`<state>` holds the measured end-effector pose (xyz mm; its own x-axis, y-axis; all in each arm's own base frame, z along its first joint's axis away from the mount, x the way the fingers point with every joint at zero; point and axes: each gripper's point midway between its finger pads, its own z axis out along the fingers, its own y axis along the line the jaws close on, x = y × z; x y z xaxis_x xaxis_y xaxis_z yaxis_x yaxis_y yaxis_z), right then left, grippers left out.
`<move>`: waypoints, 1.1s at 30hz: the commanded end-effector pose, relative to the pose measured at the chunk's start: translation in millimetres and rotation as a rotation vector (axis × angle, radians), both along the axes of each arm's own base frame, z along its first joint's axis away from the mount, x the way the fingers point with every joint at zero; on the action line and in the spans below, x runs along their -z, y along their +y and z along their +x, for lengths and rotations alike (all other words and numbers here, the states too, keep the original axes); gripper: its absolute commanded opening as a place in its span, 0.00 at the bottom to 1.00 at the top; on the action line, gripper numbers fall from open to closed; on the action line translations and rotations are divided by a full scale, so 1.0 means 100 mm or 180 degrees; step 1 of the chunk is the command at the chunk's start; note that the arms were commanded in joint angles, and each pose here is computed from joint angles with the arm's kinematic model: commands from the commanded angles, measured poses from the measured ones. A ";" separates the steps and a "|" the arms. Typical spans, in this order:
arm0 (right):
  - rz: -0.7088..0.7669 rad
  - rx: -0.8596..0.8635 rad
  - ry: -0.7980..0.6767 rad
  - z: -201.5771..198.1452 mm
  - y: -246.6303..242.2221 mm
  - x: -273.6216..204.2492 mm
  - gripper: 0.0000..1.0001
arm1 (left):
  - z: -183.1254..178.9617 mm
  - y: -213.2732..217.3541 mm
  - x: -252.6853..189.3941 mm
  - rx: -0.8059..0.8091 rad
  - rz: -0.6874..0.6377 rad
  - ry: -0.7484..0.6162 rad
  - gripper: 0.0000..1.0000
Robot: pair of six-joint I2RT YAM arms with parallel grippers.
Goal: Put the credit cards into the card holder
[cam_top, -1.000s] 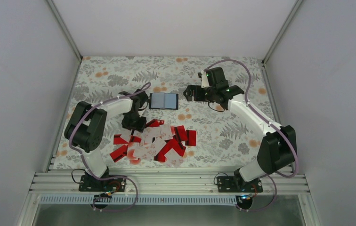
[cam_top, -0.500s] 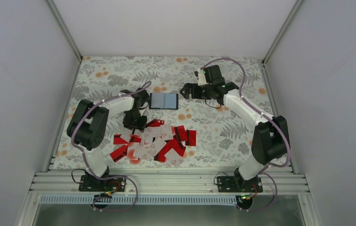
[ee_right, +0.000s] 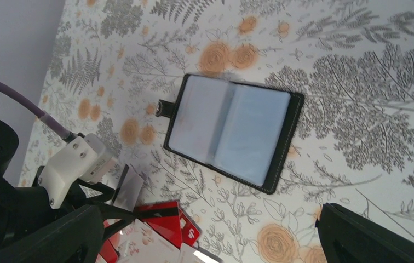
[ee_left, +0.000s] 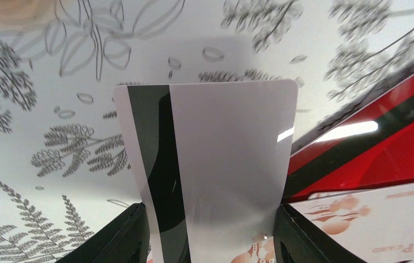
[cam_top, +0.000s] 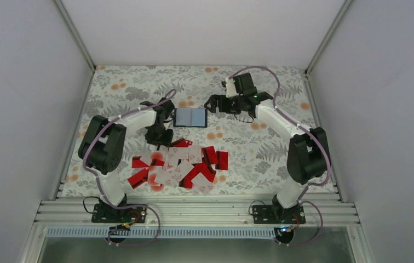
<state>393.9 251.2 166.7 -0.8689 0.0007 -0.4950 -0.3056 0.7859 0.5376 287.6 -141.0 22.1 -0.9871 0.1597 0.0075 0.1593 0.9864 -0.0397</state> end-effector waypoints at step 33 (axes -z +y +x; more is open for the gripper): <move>0.1260 -0.1311 0.1289 -0.46 0.84 -0.02 0.63 | 0.53 -1.15 -1.47 0.0597 -0.1773 -0.1080 0.53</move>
